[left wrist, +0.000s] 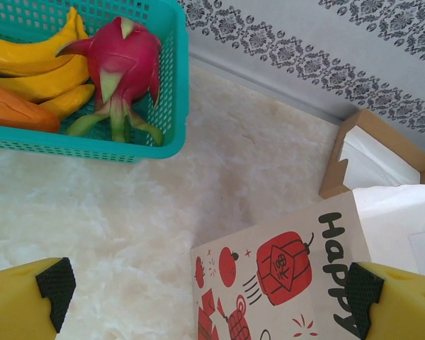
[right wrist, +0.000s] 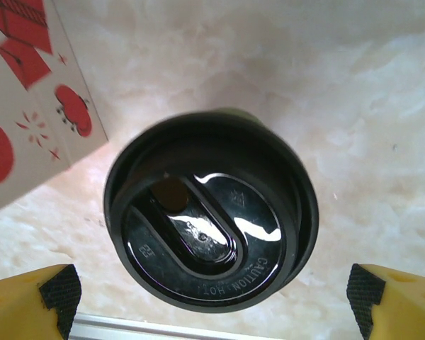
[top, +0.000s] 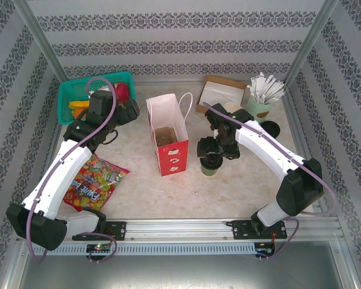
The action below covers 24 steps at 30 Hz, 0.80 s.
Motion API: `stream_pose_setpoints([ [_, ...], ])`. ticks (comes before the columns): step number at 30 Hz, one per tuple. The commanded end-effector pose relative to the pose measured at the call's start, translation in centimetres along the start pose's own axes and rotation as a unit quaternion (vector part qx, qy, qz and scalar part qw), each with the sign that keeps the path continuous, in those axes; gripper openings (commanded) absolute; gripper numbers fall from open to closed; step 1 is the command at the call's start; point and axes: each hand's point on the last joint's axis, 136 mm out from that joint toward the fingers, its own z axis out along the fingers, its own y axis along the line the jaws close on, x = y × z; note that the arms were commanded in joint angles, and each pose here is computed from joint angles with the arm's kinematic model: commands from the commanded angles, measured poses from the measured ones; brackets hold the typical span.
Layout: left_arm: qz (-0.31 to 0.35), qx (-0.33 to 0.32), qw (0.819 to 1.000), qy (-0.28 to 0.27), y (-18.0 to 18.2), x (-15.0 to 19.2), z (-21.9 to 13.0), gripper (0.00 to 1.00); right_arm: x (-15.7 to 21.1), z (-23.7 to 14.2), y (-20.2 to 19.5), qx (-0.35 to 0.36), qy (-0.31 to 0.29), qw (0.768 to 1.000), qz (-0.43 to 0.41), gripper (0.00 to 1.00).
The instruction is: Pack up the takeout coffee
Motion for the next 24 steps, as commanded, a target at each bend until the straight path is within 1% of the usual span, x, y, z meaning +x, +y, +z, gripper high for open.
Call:
stream_pose_setpoints([
  [1, 0.007, -0.021, 1.0, -0.008, 1.3, 0.0, -0.5, 1.0, 0.9, 0.2, -0.5, 0.019, 0.019, 1.0, 0.016, 0.98],
  [4, 0.009, -0.023, 1.0, -0.009, 1.4, 0.1, -0.4, 1.0, 1.0, 0.7, 0.5, -0.009, 0.025, 1.0, 0.017, 0.98],
  [6, 0.011, -0.023, 1.0, -0.009, 1.5, 0.0, -0.4, 1.0, 1.1, 1.0, 0.8, -0.014, 0.033, 0.999, 0.014, 0.98],
  [11, 0.011, -0.025, 1.0, -0.008, 1.6, 0.2, -0.3, 1.0, 1.3, 1.8, -0.1, 0.017, 0.042, 0.999, 0.009, 0.98],
  [18, 0.012, -0.029, 0.999, -0.006, 1.9, 0.5, -0.2, 1.0, 1.1, 2.6, 0.1, 0.024, 0.045, 0.999, 0.004, 0.98],
  [24, 0.013, -0.034, 0.999, -0.007, 2.2, 0.7, -0.2, 1.0, 0.8, 3.4, -0.3, 0.044, 0.039, 0.998, 0.004, 0.98],
])
